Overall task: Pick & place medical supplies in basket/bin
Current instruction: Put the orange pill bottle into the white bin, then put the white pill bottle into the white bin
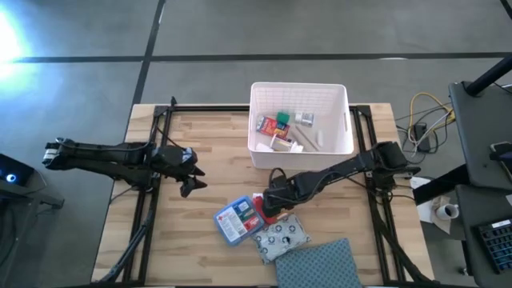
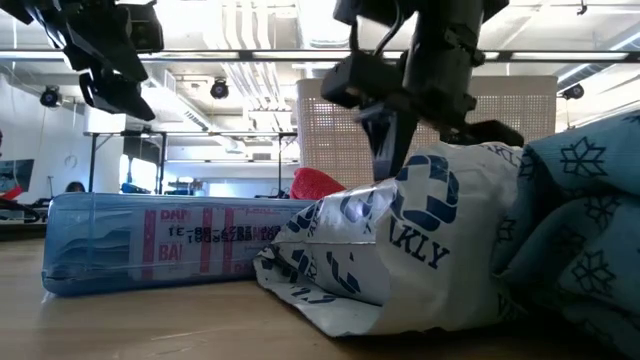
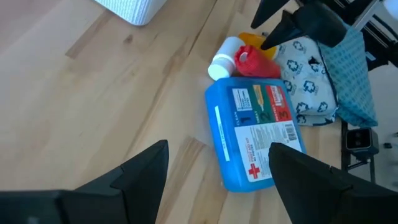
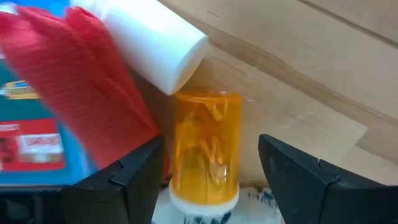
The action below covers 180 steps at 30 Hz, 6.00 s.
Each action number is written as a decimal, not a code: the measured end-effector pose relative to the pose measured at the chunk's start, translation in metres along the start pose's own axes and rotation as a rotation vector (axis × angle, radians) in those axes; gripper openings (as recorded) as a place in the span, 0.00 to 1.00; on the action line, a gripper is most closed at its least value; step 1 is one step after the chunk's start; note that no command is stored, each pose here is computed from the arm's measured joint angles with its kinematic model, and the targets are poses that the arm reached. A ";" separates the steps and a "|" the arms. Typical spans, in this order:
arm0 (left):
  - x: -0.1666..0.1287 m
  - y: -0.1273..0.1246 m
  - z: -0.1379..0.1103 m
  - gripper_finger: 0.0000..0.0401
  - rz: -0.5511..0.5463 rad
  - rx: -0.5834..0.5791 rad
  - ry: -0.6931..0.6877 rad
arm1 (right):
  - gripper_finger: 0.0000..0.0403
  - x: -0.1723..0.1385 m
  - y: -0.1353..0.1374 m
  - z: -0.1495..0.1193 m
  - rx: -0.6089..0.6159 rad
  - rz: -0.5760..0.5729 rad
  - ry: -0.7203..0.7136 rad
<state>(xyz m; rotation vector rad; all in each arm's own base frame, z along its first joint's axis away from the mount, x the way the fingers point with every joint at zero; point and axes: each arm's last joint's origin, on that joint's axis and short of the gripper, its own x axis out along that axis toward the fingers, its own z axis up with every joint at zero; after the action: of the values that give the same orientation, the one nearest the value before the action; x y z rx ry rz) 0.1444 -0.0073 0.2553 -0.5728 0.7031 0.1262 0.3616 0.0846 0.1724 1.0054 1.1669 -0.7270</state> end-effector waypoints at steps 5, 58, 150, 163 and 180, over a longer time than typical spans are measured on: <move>0.001 0.001 -0.002 0.64 0.003 0.015 0.005 | 0.61 0.018 0.004 0.000 -0.010 -0.039 0.020; 0.003 0.010 -0.012 0.64 0.042 -0.241 -0.029 | 0.68 -0.204 -0.081 0.132 -0.061 0.091 -0.829; 0.205 -0.064 0.077 0.48 0.048 0.496 0.047 | 0.65 -0.195 -0.065 -0.033 -0.594 -0.006 -0.503; 0.231 -0.057 0.094 0.48 0.127 1.013 -0.055 | 0.62 -0.195 -0.074 -0.030 -0.592 -0.091 -0.554; 0.299 -0.059 0.120 0.48 0.484 1.072 0.130 | 0.61 -0.195 -0.079 -0.032 -0.517 -0.111 -0.535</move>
<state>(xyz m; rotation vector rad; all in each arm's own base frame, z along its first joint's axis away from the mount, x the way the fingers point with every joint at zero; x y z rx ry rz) 0.4584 -0.0158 0.1639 0.6267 0.9068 0.1406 0.2283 0.0757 0.3376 0.2848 0.8712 -0.6761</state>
